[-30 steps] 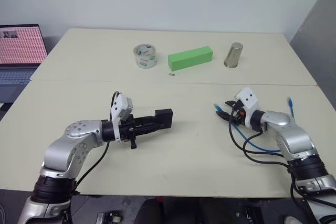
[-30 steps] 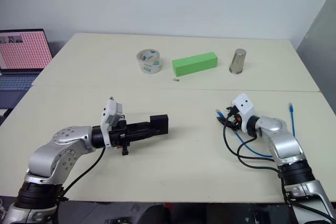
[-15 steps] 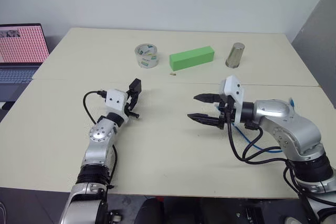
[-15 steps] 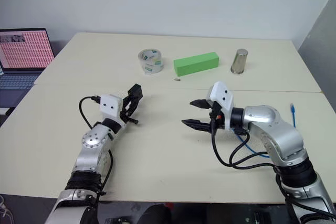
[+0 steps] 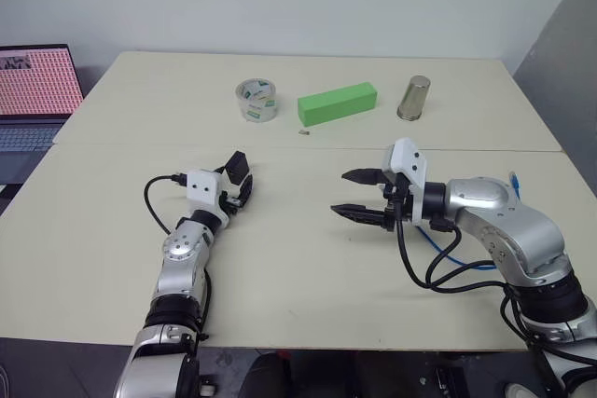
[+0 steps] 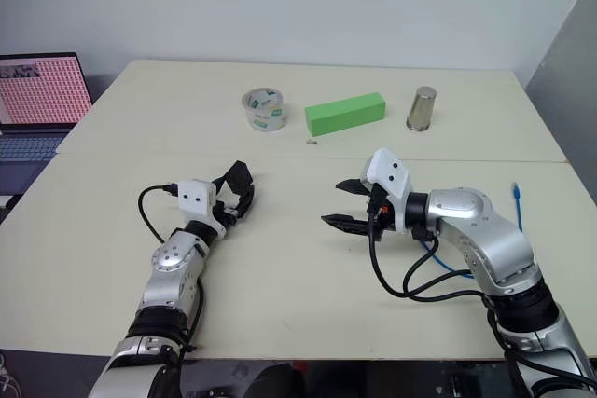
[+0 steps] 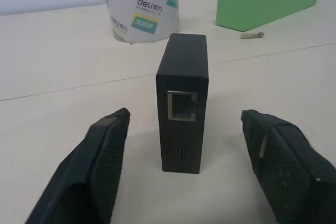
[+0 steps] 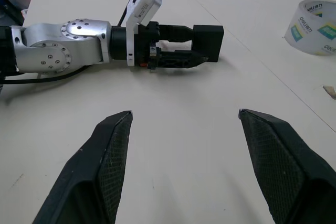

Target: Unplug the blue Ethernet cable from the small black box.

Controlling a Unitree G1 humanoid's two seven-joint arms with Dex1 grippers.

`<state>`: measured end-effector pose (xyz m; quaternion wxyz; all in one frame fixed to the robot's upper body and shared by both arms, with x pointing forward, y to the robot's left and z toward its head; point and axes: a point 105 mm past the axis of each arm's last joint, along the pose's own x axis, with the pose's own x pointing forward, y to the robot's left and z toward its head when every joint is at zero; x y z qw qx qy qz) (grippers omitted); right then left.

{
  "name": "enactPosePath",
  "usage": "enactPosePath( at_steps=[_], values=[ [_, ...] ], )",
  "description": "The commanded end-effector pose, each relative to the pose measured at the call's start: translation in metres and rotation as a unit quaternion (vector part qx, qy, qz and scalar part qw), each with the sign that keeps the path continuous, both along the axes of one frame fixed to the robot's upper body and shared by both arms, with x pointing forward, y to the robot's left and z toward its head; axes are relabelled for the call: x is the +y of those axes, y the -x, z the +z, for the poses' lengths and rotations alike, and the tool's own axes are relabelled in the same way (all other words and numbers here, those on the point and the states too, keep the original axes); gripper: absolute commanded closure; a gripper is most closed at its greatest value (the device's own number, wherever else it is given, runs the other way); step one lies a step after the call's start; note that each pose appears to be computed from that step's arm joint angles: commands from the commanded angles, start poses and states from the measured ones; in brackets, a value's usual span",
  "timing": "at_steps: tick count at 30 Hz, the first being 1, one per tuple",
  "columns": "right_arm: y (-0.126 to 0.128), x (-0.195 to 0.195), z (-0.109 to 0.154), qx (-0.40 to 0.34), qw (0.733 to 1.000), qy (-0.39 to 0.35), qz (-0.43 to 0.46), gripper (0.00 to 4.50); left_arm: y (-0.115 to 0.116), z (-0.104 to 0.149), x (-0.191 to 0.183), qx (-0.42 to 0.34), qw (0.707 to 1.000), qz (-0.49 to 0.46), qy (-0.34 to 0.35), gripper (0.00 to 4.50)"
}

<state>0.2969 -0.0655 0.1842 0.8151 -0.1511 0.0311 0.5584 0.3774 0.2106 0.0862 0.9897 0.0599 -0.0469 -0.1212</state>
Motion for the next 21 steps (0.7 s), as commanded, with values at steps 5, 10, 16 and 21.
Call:
enactPosePath(
  at_steps=[5,10,16,21],
  values=[
    [0.005,-0.021,-0.002,-0.014,0.999,0.001,-0.043,1.07,0.040,0.022,0.013,0.042,0.995,-0.039,-0.083,0.66],
    [0.007,-0.054,-0.008,-0.003,0.996,0.013,-0.089,1.07,0.065,0.053,0.018,0.066,0.986,-0.105,-0.107,0.66],
    [0.008,-0.089,-0.012,0.007,0.990,0.036,-0.136,1.07,0.075,0.079,0.023,0.082,0.978,-0.149,-0.123,0.66],
    [0.008,-0.096,-0.012,0.007,0.988,0.040,-0.149,1.07,0.077,0.089,0.014,0.077,0.975,-0.176,-0.116,0.66]
  ],
)
